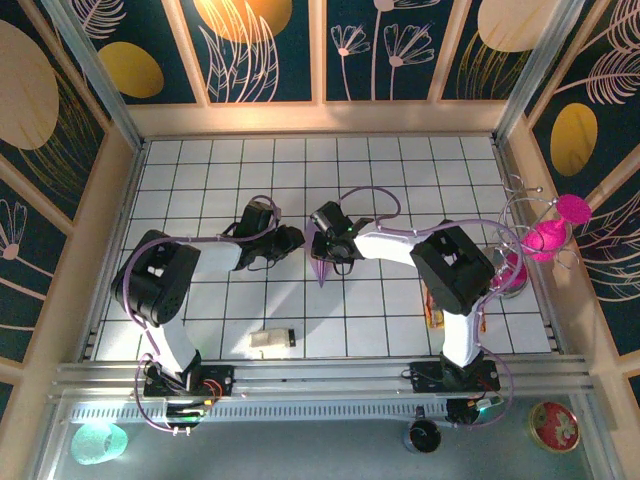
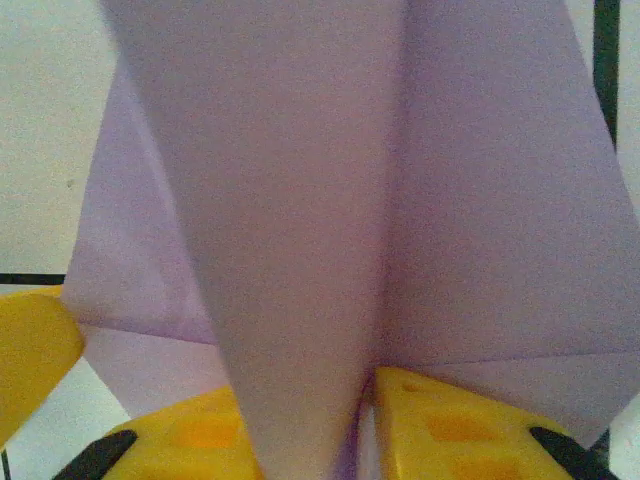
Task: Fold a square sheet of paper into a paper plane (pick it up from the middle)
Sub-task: Move the paper plane to the top-center of the table.
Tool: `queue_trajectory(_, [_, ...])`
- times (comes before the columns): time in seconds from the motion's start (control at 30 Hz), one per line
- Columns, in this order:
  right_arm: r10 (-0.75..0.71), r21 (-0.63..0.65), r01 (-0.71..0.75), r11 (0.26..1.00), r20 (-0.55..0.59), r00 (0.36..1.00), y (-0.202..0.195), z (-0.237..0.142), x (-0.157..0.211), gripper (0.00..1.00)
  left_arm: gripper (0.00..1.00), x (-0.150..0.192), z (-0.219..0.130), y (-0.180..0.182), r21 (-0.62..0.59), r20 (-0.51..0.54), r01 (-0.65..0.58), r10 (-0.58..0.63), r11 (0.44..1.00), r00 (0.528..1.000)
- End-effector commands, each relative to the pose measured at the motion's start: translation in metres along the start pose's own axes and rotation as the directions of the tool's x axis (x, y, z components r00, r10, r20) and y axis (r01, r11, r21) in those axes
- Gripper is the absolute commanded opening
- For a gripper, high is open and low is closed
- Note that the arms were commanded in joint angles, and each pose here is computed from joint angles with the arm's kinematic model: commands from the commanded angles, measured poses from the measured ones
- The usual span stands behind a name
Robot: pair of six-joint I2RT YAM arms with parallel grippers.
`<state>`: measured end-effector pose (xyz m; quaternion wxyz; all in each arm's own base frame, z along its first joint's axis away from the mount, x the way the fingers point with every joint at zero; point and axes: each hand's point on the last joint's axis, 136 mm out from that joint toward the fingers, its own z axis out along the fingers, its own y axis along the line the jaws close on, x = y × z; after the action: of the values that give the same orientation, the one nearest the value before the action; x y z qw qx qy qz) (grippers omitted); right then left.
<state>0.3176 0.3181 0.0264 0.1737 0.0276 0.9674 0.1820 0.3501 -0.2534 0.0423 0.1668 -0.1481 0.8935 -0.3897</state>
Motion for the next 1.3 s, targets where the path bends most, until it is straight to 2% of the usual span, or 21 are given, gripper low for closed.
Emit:
queue_trajectory(0.0, [0.004,0.045,-0.004,0.999,0.004,1.0,-0.002,0.001,-0.001,0.25,0.37,-0.018,-0.014,-0.006,-0.01,0.067,-0.021,0.022,1.0,0.997])
queue_trajectory(0.17, [0.008,0.082,-0.008,0.997,0.003,1.0,-0.007,0.0,-0.002,0.21,0.54,-0.037,-0.038,0.007,-0.064,0.157,-0.023,0.033,0.998,0.987])
queue_trajectory(0.43, [-0.003,0.134,-0.001,0.991,0.029,1.0,-0.011,-0.007,-0.012,0.06,0.78,-0.056,-0.066,0.04,-0.232,0.259,-0.04,0.101,0.972,0.961])
queue_trajectory(0.67, [-0.172,0.143,0.159,0.977,0.086,0.981,-0.007,-0.019,-0.058,0.03,0.95,-0.065,-0.096,0.054,-0.346,0.339,-0.072,0.196,0.936,0.92])
queue_trajectory(0.83, [-0.214,0.152,0.203,0.967,0.057,0.975,-0.03,-0.01,-0.1,0.03,0.99,-0.06,-0.107,0.063,-0.372,0.359,-0.075,0.218,0.925,0.908])
queue_trajectory(1.07, [-0.183,0.147,0.173,0.974,0.054,0.982,-0.055,0.006,-0.16,0.05,0.99,-0.054,-0.111,0.072,-0.387,0.357,-0.075,0.224,0.919,0.907])
queue_trajectory(1.27, [-0.201,0.172,0.192,0.966,0.03,0.979,-0.06,0.025,-0.179,0.06,0.99,-0.052,-0.108,0.074,-0.386,0.344,-0.077,0.22,0.919,0.913])
